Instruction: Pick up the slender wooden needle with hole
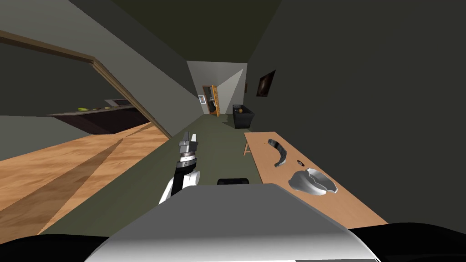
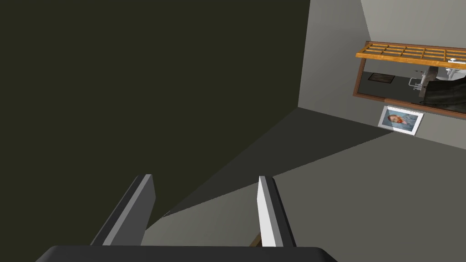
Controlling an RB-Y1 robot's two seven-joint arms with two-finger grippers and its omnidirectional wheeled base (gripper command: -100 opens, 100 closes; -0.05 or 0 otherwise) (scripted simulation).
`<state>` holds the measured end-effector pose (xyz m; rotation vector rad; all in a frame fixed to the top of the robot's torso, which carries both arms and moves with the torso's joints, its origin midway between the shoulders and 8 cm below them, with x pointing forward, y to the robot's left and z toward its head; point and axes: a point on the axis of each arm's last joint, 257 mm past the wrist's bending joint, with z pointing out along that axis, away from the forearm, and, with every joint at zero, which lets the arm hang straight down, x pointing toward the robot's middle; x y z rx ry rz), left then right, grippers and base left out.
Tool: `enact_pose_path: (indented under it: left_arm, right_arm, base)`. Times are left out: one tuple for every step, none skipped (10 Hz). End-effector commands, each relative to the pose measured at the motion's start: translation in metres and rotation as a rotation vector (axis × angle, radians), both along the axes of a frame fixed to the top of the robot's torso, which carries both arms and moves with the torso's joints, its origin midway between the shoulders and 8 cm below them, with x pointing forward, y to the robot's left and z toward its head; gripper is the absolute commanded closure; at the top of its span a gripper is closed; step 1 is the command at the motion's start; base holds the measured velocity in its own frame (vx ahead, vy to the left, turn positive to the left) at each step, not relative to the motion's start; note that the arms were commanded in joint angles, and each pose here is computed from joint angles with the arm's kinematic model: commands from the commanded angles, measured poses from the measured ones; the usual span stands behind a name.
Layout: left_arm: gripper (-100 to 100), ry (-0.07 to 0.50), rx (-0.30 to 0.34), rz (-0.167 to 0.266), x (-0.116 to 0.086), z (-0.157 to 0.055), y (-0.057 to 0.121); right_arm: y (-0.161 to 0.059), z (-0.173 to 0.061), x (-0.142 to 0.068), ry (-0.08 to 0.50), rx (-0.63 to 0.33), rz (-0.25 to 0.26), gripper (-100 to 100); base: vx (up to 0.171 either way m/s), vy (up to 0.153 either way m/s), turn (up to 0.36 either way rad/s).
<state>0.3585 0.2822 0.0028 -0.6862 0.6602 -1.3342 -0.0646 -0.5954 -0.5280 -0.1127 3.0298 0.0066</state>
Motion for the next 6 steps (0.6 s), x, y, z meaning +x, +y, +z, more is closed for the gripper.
enact_pose_path:
  left_arm:
    - [0, 0.0, 0.0, 0.0, 0.0, 0.0, 0.0]
    - [0, 0.0, 0.0, 0.0, 0.0, 0.0, 0.0]
    - [0, 0.0, 0.0, 0.0, 0.0, 0.0, 0.0]
    - [0, 0.0, 0.0, 0.0, 0.0, 0.0, 0.0]
    - [0, 0.0, 0.0, 0.0, 0.0, 0.0, 0.0]
    - [0, 0.0, 0.0, 0.0, 0.0, 0.0, 0.0]
  right_arm:
    - [0.0, 0.0, 0.0, 0.0, 0.0, 0.0, 0]
    - [0.005, -0.009, -0.003, 0.003, -0.014, -0.008, -100]
    - [0.007, -0.014, -0.005, 0.005, -0.019, -0.011, -100]
    - [0.006, -0.01, -0.004, 0.003, -0.012, -0.01, -100]
    - [0.005, -0.01, -0.004, 0.003, -0.015, -0.01, 100]
    - [0.005, -0.01, -0.004, 0.003, -0.015, -0.01, 100]
  base:
    - [-0.011, -0.005, -0.001]
    - [-0.001, -0.007, 0.072]
    - [0.006, -0.01, 0.085]
    - [0.003, -0.005, 0.014]
    - [0.0, 0.0, 0.0]
    - [0.0, 0.0, 0.0]
